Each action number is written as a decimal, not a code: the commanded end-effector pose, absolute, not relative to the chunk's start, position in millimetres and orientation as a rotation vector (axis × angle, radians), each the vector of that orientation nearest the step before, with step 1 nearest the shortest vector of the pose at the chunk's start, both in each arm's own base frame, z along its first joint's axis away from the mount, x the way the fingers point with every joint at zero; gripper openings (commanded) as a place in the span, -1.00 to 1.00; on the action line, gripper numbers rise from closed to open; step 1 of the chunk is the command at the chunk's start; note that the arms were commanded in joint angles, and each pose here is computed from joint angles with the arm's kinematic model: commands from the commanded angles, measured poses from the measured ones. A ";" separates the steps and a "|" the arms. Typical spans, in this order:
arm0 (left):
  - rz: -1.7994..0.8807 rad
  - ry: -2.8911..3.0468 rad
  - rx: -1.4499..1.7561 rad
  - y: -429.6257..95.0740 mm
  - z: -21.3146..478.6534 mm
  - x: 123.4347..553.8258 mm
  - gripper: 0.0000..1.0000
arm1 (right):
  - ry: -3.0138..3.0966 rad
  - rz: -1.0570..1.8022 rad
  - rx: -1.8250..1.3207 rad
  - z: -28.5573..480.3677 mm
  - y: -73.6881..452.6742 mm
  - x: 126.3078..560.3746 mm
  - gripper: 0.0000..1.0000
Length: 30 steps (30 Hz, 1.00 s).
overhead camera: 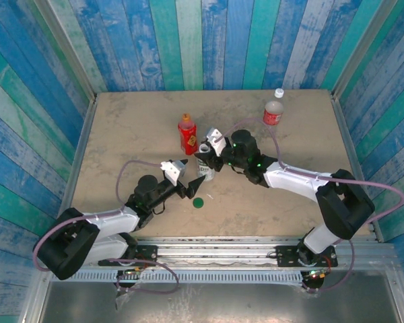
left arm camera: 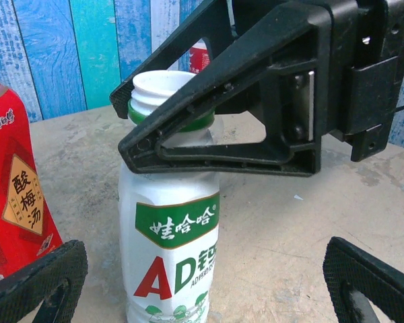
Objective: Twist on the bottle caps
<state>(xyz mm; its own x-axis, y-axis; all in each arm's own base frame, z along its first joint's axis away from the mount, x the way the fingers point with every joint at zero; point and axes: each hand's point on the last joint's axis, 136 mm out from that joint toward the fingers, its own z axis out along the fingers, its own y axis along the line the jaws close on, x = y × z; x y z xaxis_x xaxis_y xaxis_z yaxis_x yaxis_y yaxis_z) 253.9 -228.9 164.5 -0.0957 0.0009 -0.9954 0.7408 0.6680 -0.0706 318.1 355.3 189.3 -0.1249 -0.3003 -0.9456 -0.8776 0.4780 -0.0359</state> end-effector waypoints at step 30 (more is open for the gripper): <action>-0.509 1.624 0.356 -171.4 161.2 278.0 0.88 | 1.881 0.602 -1.357 107.5 339.0 167.5 0.69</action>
